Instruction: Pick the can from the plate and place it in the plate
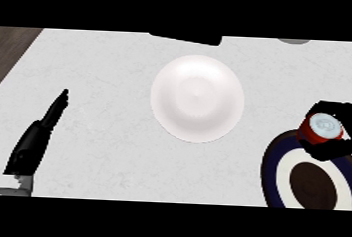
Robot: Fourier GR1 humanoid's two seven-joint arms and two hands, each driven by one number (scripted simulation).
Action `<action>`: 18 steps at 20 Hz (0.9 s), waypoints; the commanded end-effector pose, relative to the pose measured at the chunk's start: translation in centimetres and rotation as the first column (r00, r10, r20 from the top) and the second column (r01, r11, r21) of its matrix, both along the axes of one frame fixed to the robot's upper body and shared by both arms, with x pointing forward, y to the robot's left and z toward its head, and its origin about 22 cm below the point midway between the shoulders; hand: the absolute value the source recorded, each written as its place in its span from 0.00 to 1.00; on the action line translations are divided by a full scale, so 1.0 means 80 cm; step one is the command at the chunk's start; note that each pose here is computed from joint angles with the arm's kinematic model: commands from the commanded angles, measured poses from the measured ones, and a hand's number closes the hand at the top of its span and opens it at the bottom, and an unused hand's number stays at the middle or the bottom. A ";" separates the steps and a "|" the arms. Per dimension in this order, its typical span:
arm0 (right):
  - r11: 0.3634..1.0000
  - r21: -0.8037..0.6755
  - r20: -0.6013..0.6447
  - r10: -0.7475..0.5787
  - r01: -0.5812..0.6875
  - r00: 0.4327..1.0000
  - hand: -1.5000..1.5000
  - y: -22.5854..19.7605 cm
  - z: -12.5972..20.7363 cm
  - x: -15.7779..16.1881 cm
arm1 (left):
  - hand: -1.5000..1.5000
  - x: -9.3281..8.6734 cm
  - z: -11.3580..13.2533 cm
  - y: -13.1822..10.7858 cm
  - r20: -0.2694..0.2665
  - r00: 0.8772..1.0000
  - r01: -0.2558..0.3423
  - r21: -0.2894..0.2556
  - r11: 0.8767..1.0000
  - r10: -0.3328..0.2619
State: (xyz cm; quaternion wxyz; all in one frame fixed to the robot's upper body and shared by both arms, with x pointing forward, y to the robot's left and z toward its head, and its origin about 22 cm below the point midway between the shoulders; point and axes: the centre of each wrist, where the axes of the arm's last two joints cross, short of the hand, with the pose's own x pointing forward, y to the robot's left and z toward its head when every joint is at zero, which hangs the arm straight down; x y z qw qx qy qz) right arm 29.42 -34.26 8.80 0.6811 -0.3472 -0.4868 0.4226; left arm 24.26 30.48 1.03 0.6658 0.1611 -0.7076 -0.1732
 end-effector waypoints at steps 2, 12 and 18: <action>0.976 -0.152 0.077 0.169 -0.156 0.983 1.00 -0.033 0.028 0.041 | 0.50 0.001 -0.005 -0.001 -0.001 1.000 -0.007 0.012 1.000 0.007; 0.952 -0.110 0.521 0.301 -0.286 0.799 1.00 -0.005 0.097 0.129 | 0.50 -0.003 -0.015 0.018 -0.041 0.998 -0.051 0.017 0.999 0.051; 0.827 -0.015 0.616 0.450 -0.562 0.647 1.00 -0.003 0.102 0.139 | 0.50 -0.020 -0.007 0.024 -0.027 0.992 -0.120 0.006 0.993 0.120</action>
